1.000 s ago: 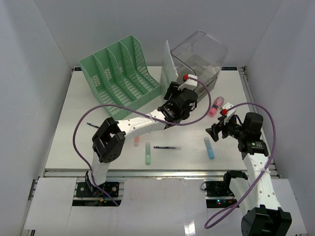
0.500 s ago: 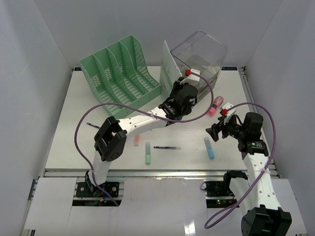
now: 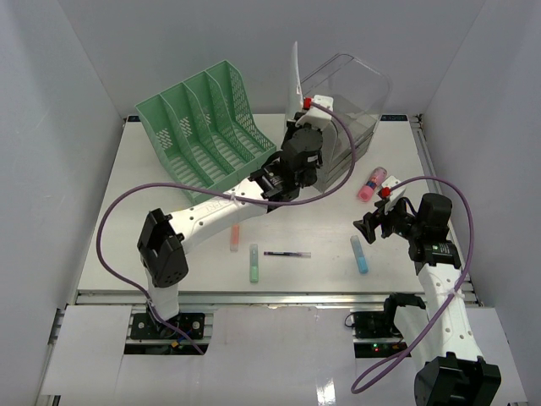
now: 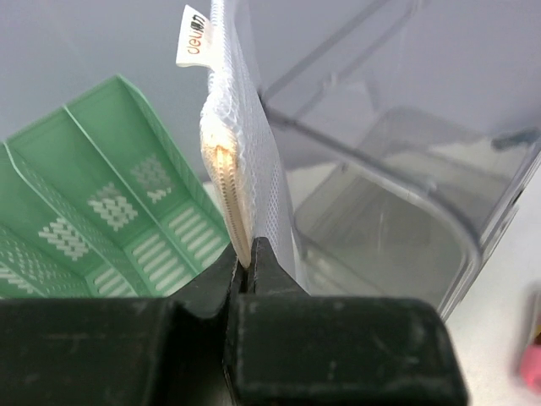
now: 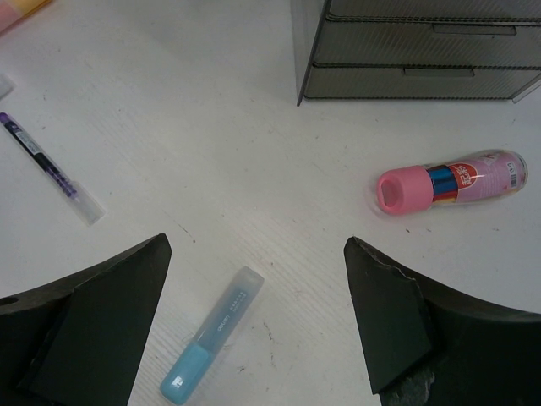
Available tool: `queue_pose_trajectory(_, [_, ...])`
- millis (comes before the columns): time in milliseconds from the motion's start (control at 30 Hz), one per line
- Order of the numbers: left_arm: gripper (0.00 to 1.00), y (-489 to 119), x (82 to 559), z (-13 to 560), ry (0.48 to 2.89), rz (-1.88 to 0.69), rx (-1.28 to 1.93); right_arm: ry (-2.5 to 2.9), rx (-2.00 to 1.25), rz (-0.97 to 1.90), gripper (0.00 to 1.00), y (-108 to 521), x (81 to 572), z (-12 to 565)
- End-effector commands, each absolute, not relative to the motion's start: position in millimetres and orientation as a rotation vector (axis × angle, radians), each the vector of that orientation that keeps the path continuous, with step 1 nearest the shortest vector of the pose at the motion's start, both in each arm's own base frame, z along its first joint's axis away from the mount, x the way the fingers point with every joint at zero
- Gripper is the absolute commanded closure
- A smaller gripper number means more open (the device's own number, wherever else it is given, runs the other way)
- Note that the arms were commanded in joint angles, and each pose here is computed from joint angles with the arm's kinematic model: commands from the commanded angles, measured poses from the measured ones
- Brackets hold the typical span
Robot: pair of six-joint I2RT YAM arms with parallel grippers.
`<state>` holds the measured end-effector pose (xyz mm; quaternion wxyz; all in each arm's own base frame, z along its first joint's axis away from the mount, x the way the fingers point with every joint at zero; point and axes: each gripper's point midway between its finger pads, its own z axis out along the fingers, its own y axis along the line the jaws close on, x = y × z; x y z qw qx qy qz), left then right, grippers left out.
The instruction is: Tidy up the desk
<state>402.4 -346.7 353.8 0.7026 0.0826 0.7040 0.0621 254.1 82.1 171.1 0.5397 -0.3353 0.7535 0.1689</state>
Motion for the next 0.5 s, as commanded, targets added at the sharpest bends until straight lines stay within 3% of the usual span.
queue_pose_trajectory(0, [1.00,-310.8,384.6,477.3,1.396,0.018,0.042,1.753,-0.799,0.368,0.10,79.7,260.1,188.6])
queue_pose_trajectory(200, [1.00,-263.1,388.2,523.0,1.340,0.074,-0.034,1.750,-0.799,0.368,0.10,79.9,260.0,189.5])
queue_pose_trajectory(467, [1.00,-186.3,406.9,524.7,1.375,0.205,-0.150,1.745,-0.801,0.370,0.10,80.5,259.9,190.9])
